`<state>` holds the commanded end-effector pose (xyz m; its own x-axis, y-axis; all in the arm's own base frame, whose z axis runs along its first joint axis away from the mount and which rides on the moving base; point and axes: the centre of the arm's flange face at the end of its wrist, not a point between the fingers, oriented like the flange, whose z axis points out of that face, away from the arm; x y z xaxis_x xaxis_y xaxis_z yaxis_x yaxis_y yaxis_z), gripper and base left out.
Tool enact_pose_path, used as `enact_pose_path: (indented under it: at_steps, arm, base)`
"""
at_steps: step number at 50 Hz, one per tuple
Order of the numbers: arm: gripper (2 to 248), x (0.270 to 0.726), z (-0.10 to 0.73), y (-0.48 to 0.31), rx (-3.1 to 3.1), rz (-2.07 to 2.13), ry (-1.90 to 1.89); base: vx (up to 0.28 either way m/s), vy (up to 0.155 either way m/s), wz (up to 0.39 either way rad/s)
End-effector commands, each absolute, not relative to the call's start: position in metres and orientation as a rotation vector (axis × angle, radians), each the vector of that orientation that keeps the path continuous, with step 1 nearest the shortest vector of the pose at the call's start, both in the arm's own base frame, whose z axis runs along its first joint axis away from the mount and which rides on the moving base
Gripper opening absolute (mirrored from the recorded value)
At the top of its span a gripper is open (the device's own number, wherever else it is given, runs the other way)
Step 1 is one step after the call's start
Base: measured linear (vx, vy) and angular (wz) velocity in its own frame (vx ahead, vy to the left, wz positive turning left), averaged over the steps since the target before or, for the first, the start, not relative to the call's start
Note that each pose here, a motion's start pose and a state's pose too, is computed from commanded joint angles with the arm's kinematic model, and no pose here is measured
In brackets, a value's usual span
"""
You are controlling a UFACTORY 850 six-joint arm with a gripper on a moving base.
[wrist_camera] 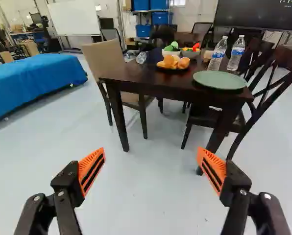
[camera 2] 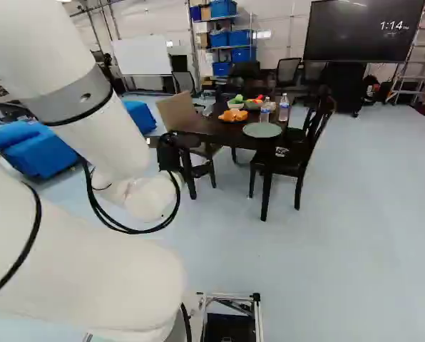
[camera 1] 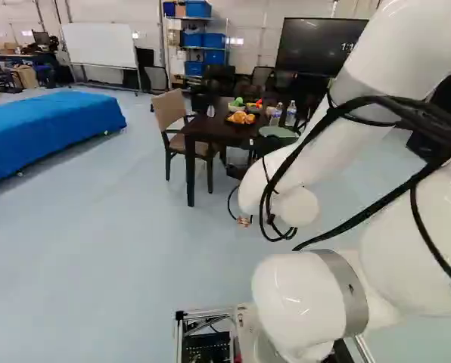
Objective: Move the croissant to the empty plate
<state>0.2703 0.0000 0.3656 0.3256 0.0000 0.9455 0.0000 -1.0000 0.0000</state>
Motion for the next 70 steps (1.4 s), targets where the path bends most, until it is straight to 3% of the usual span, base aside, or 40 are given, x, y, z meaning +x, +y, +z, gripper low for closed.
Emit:
enact_pose_path:
  at_steps: [29,70]
  arm:
    - [247,0.2703,0.3656,0.0,2.558,1.824,0.0]
    - [247,0.2703,0.3656,0.0,2.558,1.824,0.0]
  base:
    - [0.186,0.014,-0.026]
    - [0.188,0.08,-0.025]
